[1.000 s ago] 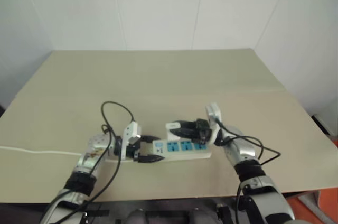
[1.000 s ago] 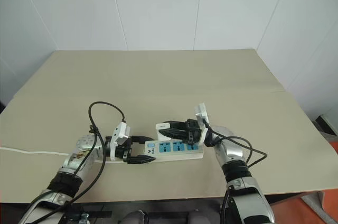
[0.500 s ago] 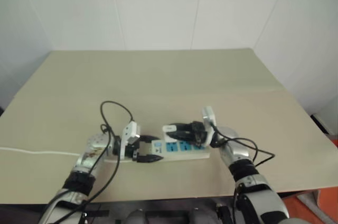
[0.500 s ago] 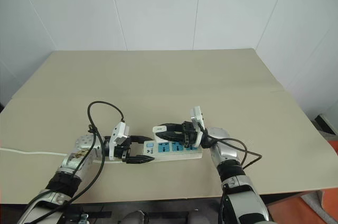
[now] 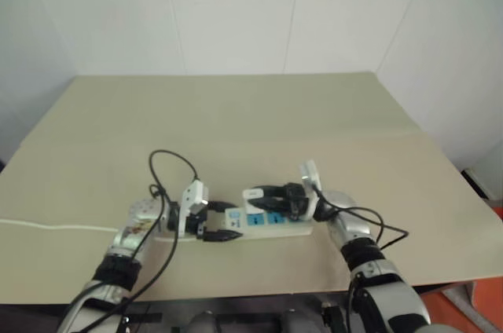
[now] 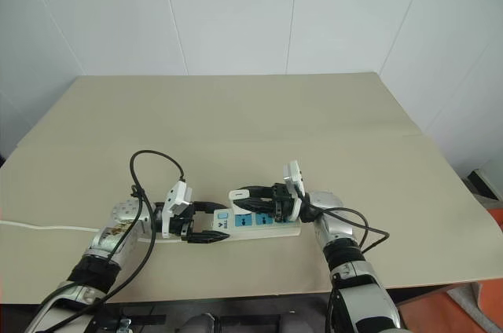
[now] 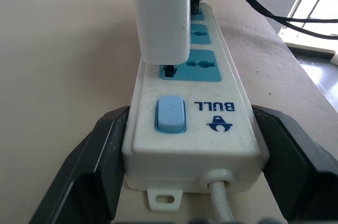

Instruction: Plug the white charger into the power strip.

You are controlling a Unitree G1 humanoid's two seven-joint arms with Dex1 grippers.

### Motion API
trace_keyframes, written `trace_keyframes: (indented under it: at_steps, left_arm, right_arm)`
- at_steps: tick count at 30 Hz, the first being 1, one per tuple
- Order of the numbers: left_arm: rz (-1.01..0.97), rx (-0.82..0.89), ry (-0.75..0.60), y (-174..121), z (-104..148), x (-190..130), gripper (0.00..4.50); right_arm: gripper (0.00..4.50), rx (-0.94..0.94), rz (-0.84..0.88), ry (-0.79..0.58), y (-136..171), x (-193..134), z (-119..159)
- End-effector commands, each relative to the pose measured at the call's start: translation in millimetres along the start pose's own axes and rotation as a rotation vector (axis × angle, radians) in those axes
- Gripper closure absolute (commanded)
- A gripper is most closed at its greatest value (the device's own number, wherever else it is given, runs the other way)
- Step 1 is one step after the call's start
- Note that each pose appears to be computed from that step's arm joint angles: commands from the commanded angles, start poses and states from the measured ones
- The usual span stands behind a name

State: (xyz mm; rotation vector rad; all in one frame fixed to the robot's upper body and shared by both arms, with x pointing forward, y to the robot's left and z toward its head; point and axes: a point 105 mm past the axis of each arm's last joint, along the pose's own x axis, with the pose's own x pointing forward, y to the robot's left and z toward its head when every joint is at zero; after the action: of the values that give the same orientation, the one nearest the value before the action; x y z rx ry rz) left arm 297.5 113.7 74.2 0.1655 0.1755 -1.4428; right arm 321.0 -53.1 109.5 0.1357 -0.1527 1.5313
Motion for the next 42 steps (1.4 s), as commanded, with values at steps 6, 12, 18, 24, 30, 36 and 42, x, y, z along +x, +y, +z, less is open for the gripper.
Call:
trace_keyframes:
  at_steps: [6,12,18,24,30,36,42]
  left_arm:
    - [0.010,0.005,0.036,0,-3,-6,1.23]
    - [0.009,0.005,0.034,0,-3,-6,1.23]
    - [0.009,0.007,0.034,0,-3,-5,1.23]
    - [0.007,0.011,0.035,0,-3,-4,1.23]
    - [0.004,0.016,0.034,-1,-3,-4,1.23]
    - [0.005,0.019,0.034,-2,-3,-4,1.23]
    - [0.009,0.021,0.033,-3,-3,-4,1.23]
  right_arm:
    - [3.37,0.025,-0.041,0.038,-3,-16,-11]
    - [3.37,0.031,-0.038,0.080,-3,-29,-14]
    - [3.37,-0.005,-0.027,0.138,-5,-42,-12]
    - [3.37,-0.080,0.010,0.148,-5,-33,-5]
    - [3.37,-0.142,0.052,0.129,-5,-14,5]
    - [3.37,-0.124,0.048,0.168,-12,-6,6]
    - [3.37,-0.072,0.040,0.243,-16,-6,-2]
